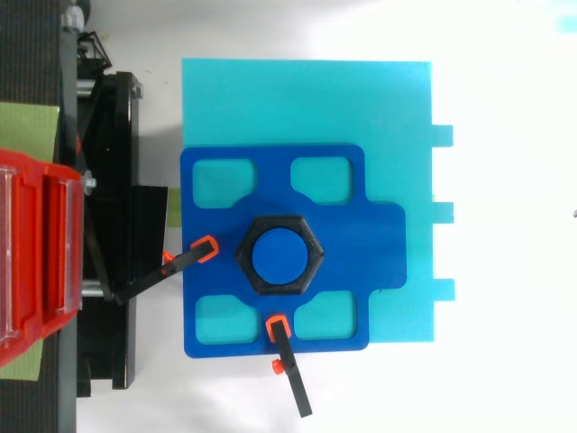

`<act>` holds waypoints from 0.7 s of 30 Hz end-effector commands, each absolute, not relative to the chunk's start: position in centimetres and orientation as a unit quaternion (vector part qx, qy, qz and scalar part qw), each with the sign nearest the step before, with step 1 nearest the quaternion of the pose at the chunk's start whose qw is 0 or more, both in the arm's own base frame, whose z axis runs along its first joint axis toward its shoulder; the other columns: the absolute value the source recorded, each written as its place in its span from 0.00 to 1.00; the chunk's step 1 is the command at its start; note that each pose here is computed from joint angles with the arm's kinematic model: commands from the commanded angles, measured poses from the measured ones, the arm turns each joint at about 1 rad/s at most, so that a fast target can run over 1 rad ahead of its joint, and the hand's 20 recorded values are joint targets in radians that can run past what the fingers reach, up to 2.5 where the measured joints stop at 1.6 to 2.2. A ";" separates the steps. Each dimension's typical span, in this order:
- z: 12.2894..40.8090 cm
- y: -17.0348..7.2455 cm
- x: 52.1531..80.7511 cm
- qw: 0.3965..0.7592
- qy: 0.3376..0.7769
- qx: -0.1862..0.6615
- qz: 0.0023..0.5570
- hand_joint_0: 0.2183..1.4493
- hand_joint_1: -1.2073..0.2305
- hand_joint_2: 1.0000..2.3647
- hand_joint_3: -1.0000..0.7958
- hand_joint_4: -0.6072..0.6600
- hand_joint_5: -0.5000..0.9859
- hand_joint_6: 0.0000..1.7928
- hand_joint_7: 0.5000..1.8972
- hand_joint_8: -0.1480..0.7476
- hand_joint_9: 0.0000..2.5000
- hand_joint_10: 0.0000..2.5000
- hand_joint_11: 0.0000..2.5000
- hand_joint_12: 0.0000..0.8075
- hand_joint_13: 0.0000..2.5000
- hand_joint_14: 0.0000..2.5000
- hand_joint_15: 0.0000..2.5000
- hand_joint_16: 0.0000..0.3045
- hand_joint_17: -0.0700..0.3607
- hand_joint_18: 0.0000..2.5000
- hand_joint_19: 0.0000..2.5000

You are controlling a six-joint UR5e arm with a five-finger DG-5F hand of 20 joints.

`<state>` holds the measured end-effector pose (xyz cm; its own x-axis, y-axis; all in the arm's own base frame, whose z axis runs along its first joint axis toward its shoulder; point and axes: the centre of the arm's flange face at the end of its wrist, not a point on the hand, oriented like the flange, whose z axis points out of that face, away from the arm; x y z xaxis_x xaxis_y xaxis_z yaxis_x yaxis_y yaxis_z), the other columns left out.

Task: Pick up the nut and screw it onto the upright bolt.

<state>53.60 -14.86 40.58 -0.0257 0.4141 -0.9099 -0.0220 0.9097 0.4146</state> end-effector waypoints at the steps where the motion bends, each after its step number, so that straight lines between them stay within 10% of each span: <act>1: 40.7 -14.8 53.6 0.681 0.694 0.156 0.177 0.25 0.57 0.00 0.29 0.60 0.19 0.28 0.06 0.42 0.11 0.00 0.00 0.44 0.05 0.00 0.00 0.14 0.39 0.00 0.00; 21: 40.7 -14.7 53.6 0.681 0.694 0.156 0.177 0.23 0.60 0.00 0.28 0.54 0.18 0.28 0.10 0.40 0.07 0.00 0.00 0.45 0.03 0.00 0.00 0.15 0.39 0.00 0.00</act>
